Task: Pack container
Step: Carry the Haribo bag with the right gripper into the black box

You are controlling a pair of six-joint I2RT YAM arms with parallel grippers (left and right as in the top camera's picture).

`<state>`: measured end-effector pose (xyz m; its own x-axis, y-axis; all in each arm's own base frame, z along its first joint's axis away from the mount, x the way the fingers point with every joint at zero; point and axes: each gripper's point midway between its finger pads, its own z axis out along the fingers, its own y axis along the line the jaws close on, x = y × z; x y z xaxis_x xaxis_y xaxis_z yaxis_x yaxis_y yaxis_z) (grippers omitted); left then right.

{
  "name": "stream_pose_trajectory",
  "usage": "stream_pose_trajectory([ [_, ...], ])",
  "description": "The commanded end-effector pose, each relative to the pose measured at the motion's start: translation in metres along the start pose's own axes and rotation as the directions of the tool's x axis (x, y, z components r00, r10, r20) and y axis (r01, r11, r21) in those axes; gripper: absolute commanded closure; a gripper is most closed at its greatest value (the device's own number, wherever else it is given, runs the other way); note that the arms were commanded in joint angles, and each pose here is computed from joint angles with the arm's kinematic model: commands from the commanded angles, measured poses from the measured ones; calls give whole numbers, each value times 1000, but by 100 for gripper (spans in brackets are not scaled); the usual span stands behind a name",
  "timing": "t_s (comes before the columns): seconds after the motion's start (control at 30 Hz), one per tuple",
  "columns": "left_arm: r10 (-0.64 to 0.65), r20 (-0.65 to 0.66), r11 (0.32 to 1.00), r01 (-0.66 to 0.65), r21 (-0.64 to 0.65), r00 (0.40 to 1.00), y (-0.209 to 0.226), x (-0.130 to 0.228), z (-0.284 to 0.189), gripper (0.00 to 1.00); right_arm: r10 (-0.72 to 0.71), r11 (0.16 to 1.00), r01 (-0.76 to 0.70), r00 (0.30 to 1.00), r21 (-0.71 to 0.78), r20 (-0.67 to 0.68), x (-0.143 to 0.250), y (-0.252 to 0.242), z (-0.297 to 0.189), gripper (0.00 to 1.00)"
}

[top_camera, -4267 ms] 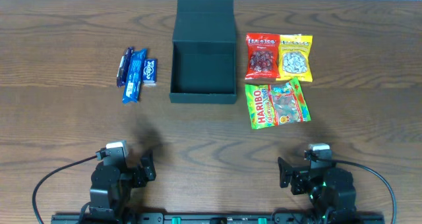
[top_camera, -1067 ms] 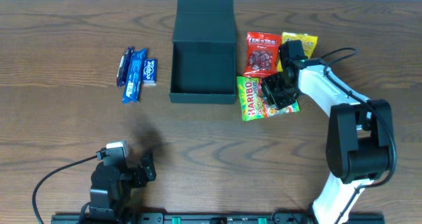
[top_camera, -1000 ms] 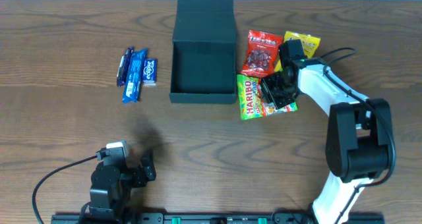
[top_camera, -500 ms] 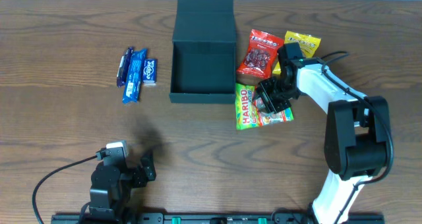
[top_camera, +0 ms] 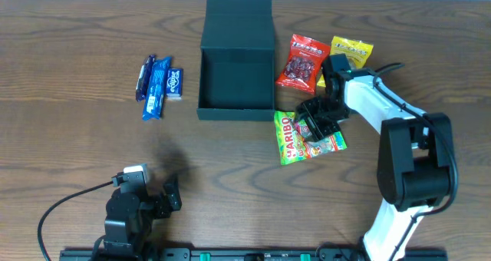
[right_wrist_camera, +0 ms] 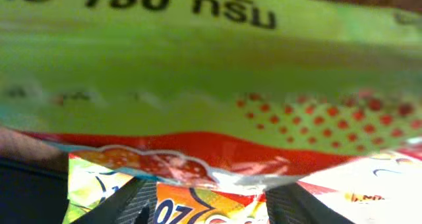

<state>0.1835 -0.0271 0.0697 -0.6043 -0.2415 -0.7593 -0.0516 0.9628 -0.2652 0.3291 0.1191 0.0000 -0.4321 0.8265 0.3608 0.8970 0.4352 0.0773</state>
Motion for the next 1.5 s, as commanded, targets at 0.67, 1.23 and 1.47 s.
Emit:
stream_pose_trajectory([
  [0.67, -3, -17, 1000, 3, -7, 1000, 3, 6, 3, 5, -259, 895, 169, 951, 413, 171, -68, -77, 50, 98],
  [1.23, -3, -17, 1000, 3, -7, 1000, 3, 6, 3, 5, -621, 780, 539, 729, 317, 289, -26, -26, -48, 98],
  [1.47, -3, -17, 1000, 3, -7, 1000, 3, 6, 3, 5, -794, 413, 903, 293, 119, 532, 74, 48, -138, 98],
])
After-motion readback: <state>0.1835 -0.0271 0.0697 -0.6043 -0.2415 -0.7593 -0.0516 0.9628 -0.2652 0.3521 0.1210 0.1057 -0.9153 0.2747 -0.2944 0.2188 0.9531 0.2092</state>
